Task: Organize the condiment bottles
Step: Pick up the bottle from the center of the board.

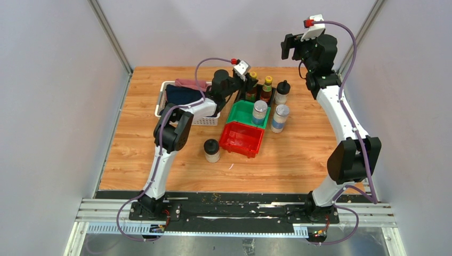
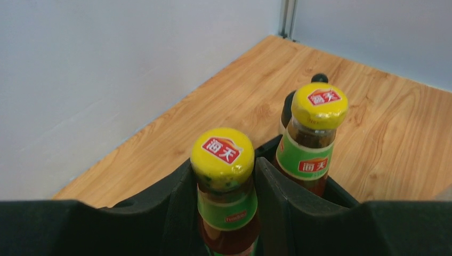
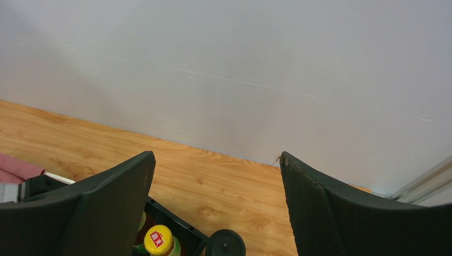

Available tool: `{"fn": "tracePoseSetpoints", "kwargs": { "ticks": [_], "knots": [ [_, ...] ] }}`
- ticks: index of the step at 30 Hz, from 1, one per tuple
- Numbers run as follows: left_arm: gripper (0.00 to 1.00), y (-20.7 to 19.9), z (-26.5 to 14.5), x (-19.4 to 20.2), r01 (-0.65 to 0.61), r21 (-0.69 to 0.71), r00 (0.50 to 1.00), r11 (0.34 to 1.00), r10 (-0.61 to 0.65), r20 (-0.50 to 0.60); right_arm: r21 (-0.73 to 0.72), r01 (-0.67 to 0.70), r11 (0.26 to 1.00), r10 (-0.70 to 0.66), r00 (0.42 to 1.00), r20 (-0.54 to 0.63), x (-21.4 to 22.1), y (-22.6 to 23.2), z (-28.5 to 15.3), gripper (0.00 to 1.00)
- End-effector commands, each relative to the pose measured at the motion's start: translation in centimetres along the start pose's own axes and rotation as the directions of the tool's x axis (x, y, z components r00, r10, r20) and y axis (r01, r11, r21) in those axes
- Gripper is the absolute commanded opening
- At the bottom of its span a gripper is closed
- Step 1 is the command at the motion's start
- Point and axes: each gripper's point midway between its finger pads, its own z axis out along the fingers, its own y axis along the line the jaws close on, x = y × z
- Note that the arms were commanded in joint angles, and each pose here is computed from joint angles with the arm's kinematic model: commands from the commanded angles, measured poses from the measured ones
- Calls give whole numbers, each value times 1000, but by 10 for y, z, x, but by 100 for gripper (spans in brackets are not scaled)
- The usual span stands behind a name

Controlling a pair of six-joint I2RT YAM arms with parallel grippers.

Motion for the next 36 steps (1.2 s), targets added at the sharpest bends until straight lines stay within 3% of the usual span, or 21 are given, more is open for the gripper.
{"fn": "tracePoseSetpoints", "kwargs": {
  "ticks": [1, 4, 17, 26, 36],
  "knots": [
    [47, -9, -1, 21, 5, 28, 997, 1000, -2, -81, 2, -9, 1000, 9, 1000, 12, 1, -5, 1, 90],
    [53, -9, -1, 21, 3, 27, 997, 1000, -1, -83, 1, -9, 1000, 9, 1000, 14, 1, -5, 1, 90],
    [56, -9, -1, 22, 3, 22, 996, 1000, -1, -86, -2, -10, 1000, 10, 1000, 14, 1, -5, 1, 90],
    [68, -7, -3, 20, 4, 9, 996, 1000, -3, -86, -2, -10, 1000, 10, 1000, 15, 1, -4, 0, 90],
    [72, -3, -9, 8, 15, -33, 997, 999, -18, -81, -1, -11, 1000, 11, 1000, 21, -3, -5, 0, 90]
  ]
}}
